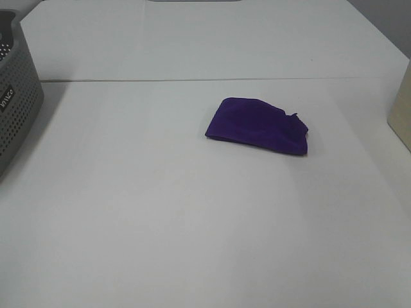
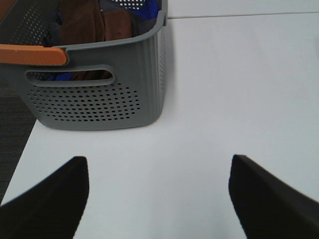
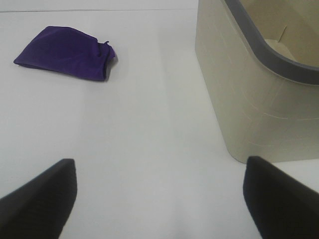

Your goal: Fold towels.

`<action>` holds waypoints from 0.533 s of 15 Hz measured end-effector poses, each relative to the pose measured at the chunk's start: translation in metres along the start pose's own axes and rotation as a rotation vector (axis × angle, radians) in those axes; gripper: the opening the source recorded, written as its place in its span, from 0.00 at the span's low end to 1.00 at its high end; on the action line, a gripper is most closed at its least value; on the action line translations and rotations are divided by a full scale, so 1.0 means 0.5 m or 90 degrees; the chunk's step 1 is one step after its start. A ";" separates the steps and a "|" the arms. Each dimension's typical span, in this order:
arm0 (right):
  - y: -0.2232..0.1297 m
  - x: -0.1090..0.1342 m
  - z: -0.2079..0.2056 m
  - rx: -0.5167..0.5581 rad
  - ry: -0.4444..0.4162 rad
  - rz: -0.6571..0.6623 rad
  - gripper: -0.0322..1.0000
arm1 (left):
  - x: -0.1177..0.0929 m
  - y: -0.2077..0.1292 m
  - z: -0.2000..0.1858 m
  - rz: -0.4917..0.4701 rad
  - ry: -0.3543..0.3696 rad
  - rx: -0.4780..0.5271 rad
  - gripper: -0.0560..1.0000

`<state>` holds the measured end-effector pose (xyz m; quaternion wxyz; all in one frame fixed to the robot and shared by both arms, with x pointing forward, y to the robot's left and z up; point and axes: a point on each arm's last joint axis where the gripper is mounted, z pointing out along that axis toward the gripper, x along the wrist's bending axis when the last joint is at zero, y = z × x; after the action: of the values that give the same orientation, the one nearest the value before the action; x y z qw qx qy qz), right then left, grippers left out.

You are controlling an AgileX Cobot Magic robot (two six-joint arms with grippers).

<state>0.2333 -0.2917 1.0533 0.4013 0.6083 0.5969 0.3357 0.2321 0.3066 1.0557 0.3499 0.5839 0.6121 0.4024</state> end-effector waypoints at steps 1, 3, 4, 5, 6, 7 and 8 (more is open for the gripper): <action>0.000 0.000 0.000 0.000 0.001 0.000 0.87 | 0.000 0.000 0.000 -0.002 0.003 0.000 0.73; 0.000 0.000 0.000 -0.001 0.000 0.000 0.87 | 0.000 0.000 0.000 -0.001 0.003 0.000 0.73; 0.000 0.000 0.000 -0.001 0.000 0.000 0.87 | 0.000 0.000 0.000 -0.001 0.003 0.000 0.73; 0.001 0.000 0.000 -0.002 0.000 0.000 0.87 | 0.000 0.000 0.000 -0.001 0.003 0.000 0.73; 0.001 0.000 0.000 -0.003 0.000 0.000 0.87 | 0.000 0.000 0.000 -0.001 0.003 0.000 0.73; 0.001 0.000 0.000 -0.003 0.000 0.000 0.87 | 0.000 0.000 0.000 0.002 0.003 0.000 0.73; 0.001 0.000 0.000 -0.003 0.000 0.000 0.87 | -0.001 0.000 0.000 0.006 0.000 0.000 0.73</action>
<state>0.2335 -0.2917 1.0536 0.4024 0.6075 0.5961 0.3371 0.2321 0.3060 1.0557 0.3480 0.5871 0.6092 0.4039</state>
